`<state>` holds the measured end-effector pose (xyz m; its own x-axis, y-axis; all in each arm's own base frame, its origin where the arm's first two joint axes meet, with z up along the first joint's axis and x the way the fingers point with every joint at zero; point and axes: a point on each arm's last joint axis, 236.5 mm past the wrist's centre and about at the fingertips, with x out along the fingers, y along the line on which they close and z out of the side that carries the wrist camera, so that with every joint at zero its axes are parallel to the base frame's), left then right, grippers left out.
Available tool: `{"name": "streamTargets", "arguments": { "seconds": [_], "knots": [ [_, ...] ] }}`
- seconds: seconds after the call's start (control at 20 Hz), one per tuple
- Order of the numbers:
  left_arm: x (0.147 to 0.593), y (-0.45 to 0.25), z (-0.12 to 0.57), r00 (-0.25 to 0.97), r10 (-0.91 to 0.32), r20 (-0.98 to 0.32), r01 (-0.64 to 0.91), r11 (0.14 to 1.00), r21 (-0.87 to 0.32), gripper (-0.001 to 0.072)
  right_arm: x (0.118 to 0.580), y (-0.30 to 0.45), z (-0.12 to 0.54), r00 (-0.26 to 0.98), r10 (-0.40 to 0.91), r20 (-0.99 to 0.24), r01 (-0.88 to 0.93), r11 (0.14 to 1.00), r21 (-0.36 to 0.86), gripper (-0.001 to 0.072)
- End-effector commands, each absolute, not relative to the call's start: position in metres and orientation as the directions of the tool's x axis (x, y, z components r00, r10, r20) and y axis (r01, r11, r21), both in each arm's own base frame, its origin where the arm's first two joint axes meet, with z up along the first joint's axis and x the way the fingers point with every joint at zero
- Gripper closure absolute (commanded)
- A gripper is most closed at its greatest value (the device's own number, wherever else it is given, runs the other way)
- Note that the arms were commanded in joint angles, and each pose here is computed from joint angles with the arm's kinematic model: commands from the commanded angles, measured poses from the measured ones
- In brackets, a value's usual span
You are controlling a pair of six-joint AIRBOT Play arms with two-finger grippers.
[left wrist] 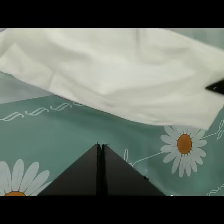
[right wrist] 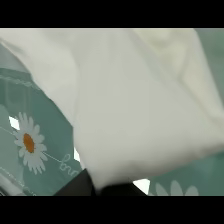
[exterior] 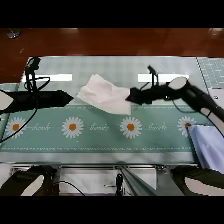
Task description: Fold the shirts.
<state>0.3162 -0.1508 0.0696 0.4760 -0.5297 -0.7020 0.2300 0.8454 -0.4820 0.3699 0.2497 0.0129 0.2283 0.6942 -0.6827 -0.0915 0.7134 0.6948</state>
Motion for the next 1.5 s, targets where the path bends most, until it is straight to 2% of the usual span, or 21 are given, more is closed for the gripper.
{"name": "streamTargets", "arguments": {
  "seconds": [0.0,0.15,0.3,0.45,0.6,0.65,0.75,1.0,1.1,1.2,1.3,1.35,1.4,1.45],
  "knots": [
    [0.316,-0.151,0.069,0.475,-0.529,-0.703,0.230,0.846,-0.481,0.0686,0.401,0.230,0.109,0.320,0.599,-0.734,-0.285,0.800,0.529,0.0688],
    [0.316,-0.151,0.069,0.475,-0.529,-0.703,0.230,0.846,-0.481,0.0686,0.398,0.203,0.187,0.397,0.511,-0.763,-0.369,0.850,0.377,0.0688],
    [0.316,-0.151,0.069,0.475,-0.530,-0.702,0.230,0.845,-0.482,0.0686,0.392,0.156,0.238,0.527,0.411,-0.744,-0.291,0.910,0.296,0.0688],
    [0.316,-0.151,0.069,0.476,-0.530,-0.702,0.230,0.845,-0.482,0.0686,0.357,0.087,0.248,0.520,0.301,-0.800,-0.124,0.953,0.277,0.0688],
    [0.316,-0.151,0.069,0.476,-0.530,-0.702,0.230,0.845,-0.482,0.0686,0.301,-0.011,0.243,0.441,0.054,-0.896,0.173,0.974,0.144,0.0688],
    [0.316,-0.151,0.069,0.476,-0.530,-0.702,0.230,0.845,-0.482,0.0686,0.282,-0.043,0.244,0.417,-0.027,-0.908,0.273,0.957,0.097,0.0688],
    [0.316,-0.151,0.069,0.476,-0.530,-0.702,0.230,0.845,-0.482,0.0686,0.255,-0.080,0.252,0.436,-0.104,-0.894,0.415,0.905,0.097,0.0688],
    [0.316,-0.151,0.069,0.476,-0.530,-0.702,0.230,0.845,-0.482,0.0685,0.173,-0.124,0.227,0.351,-0.233,-0.907,0.658,0.751,0.061,0.0688],
    [0.316,-0.151,0.069,0.476,-0.530,-0.702,0.222,0.845,-0.487,0.0686,0.128,-0.137,0.210,0.258,-0.318,-0.912,0.765,0.644,-0.008,0.0687],
    [0.319,-0.150,0.070,0.486,-0.527,-0.697,0.220,0.846,-0.486,0.0685,0.078,-0.152,0.195,0.108,-0.414,-0.904,0.865,0.487,-0.120,0.0687],
    [0.322,-0.149,0.072,0.498,-0.524,-0.691,0.218,0.847,-0.485,0.0685,0.044,-0.157,0.188,0.005,-0.471,-0.882,0.907,0.374,-0.194,0.0683],
    [0.322,-0.149,0.072,0.501,-0.523,-0.690,0.218,0.847,-0.485,0.0685,0.028,-0.162,0.191,-0.052,-0.505,-0.862,0.924,0.303,-0.233,0.0528],
    [0.325,-0.149,0.073,0.511,-0.520,-0.685,0.217,0.848,-0.483,0.0685,0.012,-0.168,0.197,-0.109,-0.540,-0.835,0.940,0.217,-0.263,0.0231],
    [0.328,-0.148,0.075,0.523,-0.516,-0.678,0.215,0.850,-0.481,0.0686,0.005,-0.171,0.200,-0.137,-0.558,-0.819,0.943,0.179,-0.280,0.0082]
  ]
}}
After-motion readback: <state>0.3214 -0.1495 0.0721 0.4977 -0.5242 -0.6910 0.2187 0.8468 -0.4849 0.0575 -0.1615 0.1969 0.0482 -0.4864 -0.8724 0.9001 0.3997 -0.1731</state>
